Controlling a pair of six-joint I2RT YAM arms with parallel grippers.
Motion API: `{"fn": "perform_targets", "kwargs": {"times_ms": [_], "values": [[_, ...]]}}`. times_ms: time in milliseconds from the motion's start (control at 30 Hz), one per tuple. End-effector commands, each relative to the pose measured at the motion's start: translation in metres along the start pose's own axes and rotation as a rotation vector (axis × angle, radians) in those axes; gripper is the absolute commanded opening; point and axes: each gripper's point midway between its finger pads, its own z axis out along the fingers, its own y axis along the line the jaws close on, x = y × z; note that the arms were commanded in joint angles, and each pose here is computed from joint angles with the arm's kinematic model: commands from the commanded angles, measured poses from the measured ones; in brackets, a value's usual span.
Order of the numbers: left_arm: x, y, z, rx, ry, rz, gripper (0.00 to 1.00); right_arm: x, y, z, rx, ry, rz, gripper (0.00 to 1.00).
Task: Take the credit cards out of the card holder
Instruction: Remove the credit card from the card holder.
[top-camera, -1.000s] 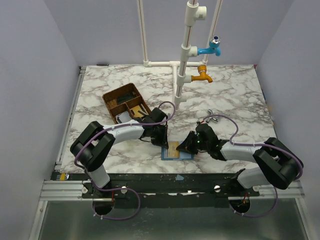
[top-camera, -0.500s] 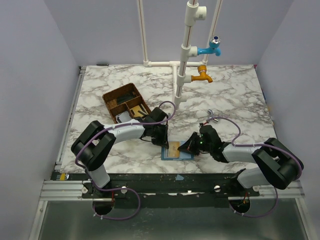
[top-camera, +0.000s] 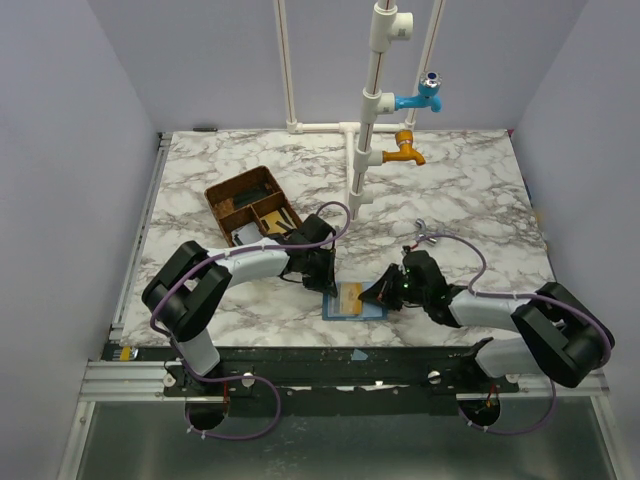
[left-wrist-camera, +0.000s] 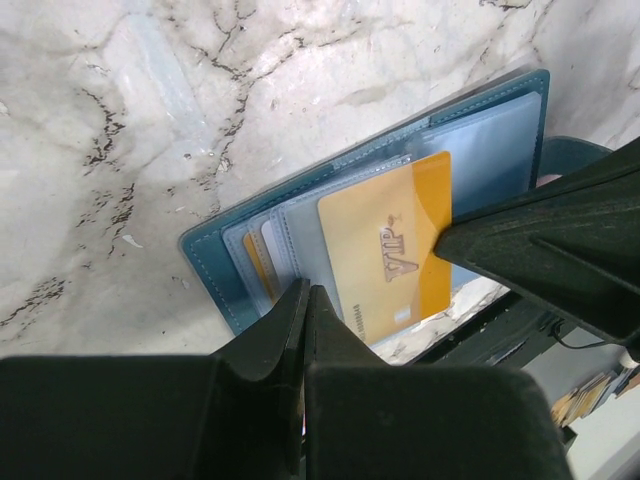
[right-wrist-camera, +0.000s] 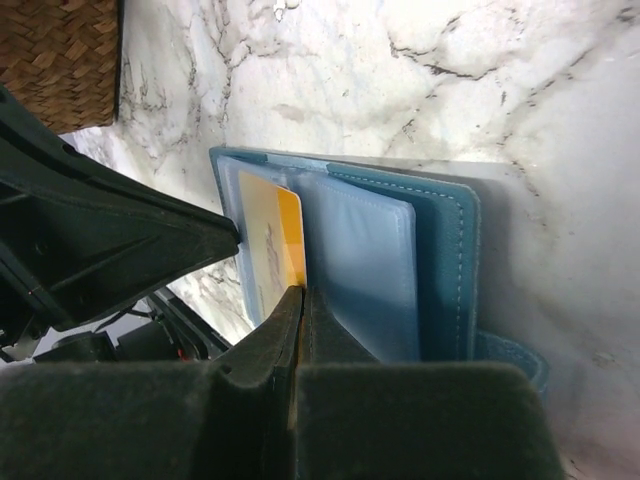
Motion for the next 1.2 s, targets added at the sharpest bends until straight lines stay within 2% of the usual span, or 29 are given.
{"fn": "perform_targets", "kwargs": {"times_ms": [0,667,1167], "values": [[0.015,0.041,0.007,-0.153,0.044,-0.026,0.0,-0.003,-0.02,-0.006,0.069,-0.029,-0.016,0.01],[0.007,0.035,0.003,-0.142,0.026,-0.017,0.0,-0.017,-0.027,-0.031,0.127,-0.086,-0.062,0.01],[-0.018,0.002,-0.025,-0.067,-0.045,0.036,0.0,-0.029,0.003,-0.041,0.055,-0.114,-0.068,0.01]]}}
